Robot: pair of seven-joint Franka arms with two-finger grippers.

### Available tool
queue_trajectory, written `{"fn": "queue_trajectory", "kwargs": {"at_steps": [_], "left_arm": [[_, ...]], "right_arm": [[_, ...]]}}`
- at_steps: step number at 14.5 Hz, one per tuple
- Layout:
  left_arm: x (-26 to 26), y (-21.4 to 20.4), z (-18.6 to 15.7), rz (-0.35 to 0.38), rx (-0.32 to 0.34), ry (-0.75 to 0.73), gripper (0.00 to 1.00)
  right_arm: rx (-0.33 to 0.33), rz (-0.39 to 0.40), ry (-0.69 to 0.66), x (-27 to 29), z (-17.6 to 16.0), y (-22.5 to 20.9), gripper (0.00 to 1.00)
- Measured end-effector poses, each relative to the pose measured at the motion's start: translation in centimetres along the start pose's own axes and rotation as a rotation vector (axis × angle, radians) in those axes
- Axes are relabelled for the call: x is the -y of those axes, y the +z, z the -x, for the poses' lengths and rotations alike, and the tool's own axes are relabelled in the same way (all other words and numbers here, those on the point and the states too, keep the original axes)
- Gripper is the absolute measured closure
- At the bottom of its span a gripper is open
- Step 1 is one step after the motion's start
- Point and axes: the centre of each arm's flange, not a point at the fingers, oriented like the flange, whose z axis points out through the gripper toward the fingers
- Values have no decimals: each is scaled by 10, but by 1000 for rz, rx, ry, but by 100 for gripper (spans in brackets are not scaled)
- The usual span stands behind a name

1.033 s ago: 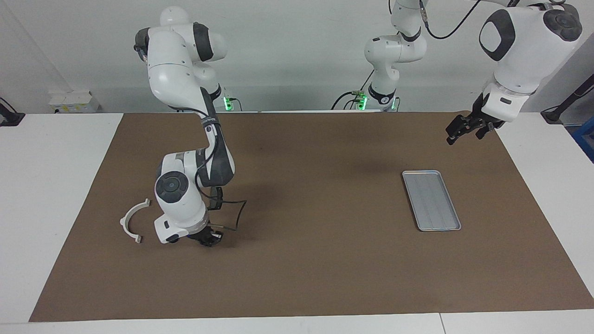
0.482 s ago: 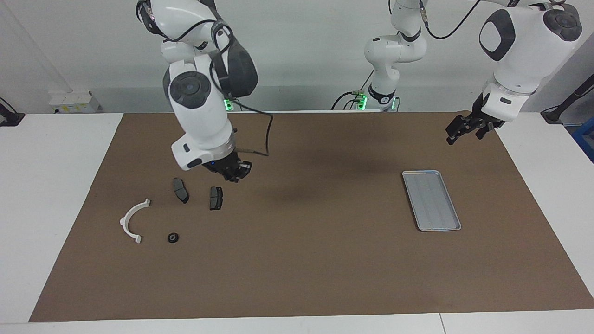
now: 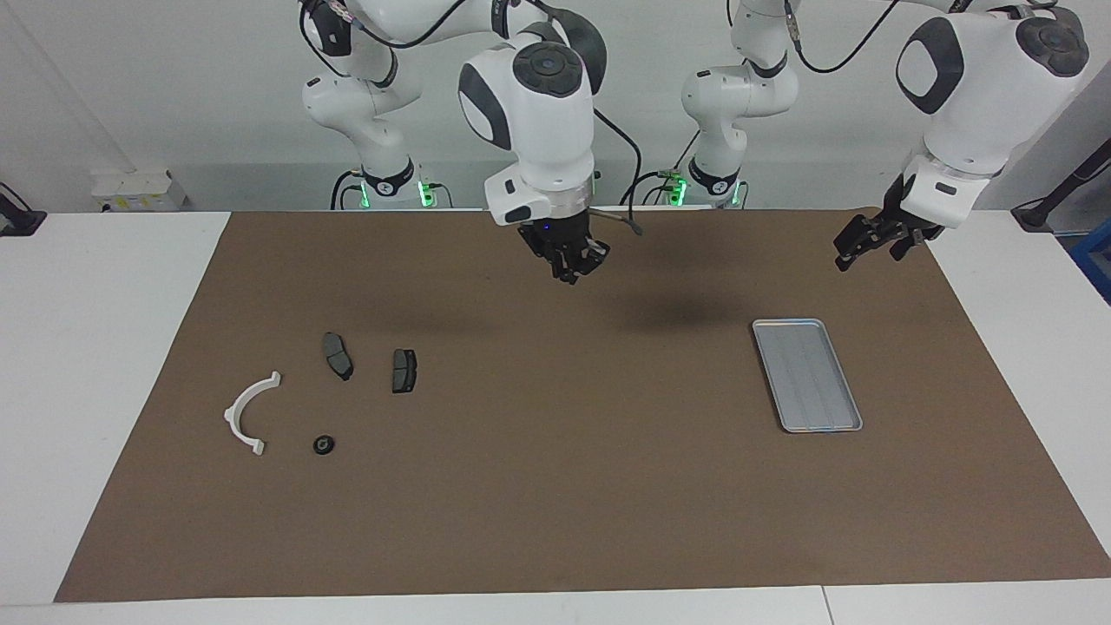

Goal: Pick bearing gear from pile to tray

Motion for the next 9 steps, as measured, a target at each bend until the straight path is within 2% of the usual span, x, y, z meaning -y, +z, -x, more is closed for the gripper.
{"fn": "queue_trajectory", "kwargs": {"at_steps": [3,6,9], "left_arm": [[0,0,0,0,0,0,0],[0,0,0,0,0,0,0],[0,0,0,0,0,0,0]], "right_arm": [[0,15,31,22,10,67,75],[-59,52,71,40,20,148,75],[-74,54,72,49,22,209,75]]}}
